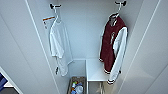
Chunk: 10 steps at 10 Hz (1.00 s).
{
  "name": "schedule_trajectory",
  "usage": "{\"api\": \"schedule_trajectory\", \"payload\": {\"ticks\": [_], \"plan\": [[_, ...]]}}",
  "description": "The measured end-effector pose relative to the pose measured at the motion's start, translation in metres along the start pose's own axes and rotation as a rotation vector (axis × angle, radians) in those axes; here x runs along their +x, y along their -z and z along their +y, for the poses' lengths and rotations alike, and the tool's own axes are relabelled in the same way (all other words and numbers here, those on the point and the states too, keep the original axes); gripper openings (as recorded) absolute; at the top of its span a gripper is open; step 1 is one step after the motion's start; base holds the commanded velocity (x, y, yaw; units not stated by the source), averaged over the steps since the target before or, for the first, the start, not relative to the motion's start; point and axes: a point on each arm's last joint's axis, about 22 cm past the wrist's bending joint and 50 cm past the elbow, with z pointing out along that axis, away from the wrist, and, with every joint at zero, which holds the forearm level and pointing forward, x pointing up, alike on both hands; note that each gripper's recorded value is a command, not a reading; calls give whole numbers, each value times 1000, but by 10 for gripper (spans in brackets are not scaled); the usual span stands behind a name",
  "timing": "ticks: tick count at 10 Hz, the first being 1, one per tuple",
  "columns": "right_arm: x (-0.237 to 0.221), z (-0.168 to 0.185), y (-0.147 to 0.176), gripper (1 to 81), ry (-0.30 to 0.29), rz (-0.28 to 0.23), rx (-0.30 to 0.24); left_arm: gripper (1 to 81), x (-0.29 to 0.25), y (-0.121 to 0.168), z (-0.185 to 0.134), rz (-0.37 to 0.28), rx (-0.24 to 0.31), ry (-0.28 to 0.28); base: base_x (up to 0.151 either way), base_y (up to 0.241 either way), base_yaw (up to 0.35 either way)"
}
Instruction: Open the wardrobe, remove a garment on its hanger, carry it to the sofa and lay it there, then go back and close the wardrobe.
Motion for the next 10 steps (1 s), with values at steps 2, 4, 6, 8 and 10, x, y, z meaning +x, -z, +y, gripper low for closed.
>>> {"api": "schedule_trajectory", "payload": {"ticks": [2, 4, 6, 8, 10], "plan": [[0, 0, -1, 811, 0, 0, -2, 811, -22, 13, -14, -32, 15, -12, 0, 0, 0], [0, -1, -3, 811, 2, 2, -6, 811, -43, 23, -22, -94, -5, -90, 0, 0, 0], [3, 24, 0, 811, 26, 13, -62, 811, -82, 41, -18, -181, -79, -165, 0, 0, 0], [-8, 46, 3, 811, 114, -1, -107, 811, -145, 68, 8, -308, -201, -219, 0, 0, 0], [-42, 39, -1, 811, 174, -38, -93, 811, -203, 107, 1, -453, -252, -326, 0, 0, 0]]}}
